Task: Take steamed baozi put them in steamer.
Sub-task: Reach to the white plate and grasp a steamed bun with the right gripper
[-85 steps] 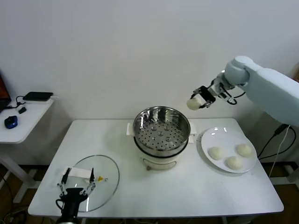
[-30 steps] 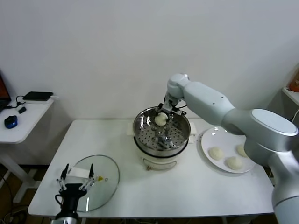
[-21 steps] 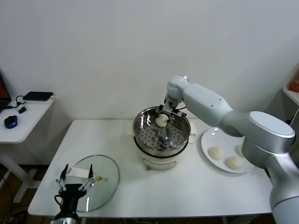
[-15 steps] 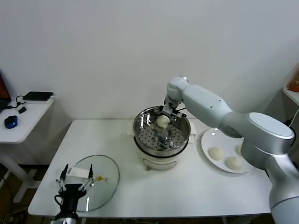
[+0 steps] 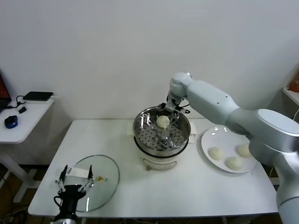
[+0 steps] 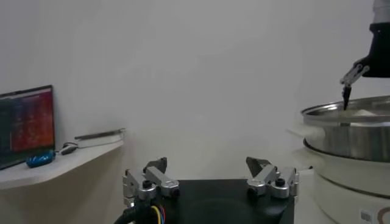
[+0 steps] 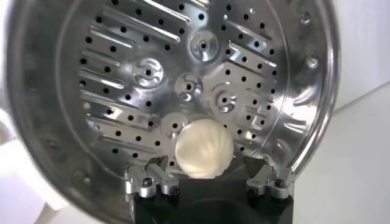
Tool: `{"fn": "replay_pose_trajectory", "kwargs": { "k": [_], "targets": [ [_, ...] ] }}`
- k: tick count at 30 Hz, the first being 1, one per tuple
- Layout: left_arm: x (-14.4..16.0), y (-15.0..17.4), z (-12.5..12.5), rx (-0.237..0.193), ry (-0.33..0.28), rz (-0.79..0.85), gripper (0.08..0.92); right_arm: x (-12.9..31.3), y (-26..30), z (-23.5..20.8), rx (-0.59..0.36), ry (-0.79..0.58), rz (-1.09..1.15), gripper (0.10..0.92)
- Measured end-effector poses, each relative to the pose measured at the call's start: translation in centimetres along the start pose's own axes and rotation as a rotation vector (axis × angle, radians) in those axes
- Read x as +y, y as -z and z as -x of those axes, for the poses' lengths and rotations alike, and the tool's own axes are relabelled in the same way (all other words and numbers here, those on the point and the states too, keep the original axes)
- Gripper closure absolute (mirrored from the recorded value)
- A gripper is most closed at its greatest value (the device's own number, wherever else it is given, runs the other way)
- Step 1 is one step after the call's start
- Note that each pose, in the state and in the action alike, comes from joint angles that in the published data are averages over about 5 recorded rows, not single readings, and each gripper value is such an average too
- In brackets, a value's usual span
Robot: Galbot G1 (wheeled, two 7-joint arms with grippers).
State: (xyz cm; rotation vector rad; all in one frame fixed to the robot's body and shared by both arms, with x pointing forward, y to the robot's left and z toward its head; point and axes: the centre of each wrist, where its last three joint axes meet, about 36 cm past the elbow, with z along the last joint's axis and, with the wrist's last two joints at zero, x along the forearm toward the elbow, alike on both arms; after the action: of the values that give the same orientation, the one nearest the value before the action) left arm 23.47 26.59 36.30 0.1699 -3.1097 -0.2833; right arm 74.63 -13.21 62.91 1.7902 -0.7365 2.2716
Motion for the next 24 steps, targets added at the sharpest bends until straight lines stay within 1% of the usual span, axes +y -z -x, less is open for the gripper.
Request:
{"fn": "replay_pose_trajectory", "kwargs": {
  "k": [7,12,17,24],
  "targets": [
    [0.1,0.0,0.0,0.000,0.000,0.004,0.177,2.2,-0.8,-4.3,-0.024,-0.046,0.095,0.200],
    [0.0,0.1,-0.1,-0.002,-0.002,0.005,0.177,5.1,-2.2,-7.9,-0.030,-0.087,0.223,0.200],
    [-0.1,0.3,-0.2,-0.005,-0.004,0.009,0.177,9.5,-4.4,-10.6,-0.036,-0.117,0.391,0.200],
    [-0.2,0.4,-0.3,-0.005,-0.007,0.014,0.177,17.5,-7.3,-12.3,-0.039,-0.131,0.631,0.200]
  ]
}}
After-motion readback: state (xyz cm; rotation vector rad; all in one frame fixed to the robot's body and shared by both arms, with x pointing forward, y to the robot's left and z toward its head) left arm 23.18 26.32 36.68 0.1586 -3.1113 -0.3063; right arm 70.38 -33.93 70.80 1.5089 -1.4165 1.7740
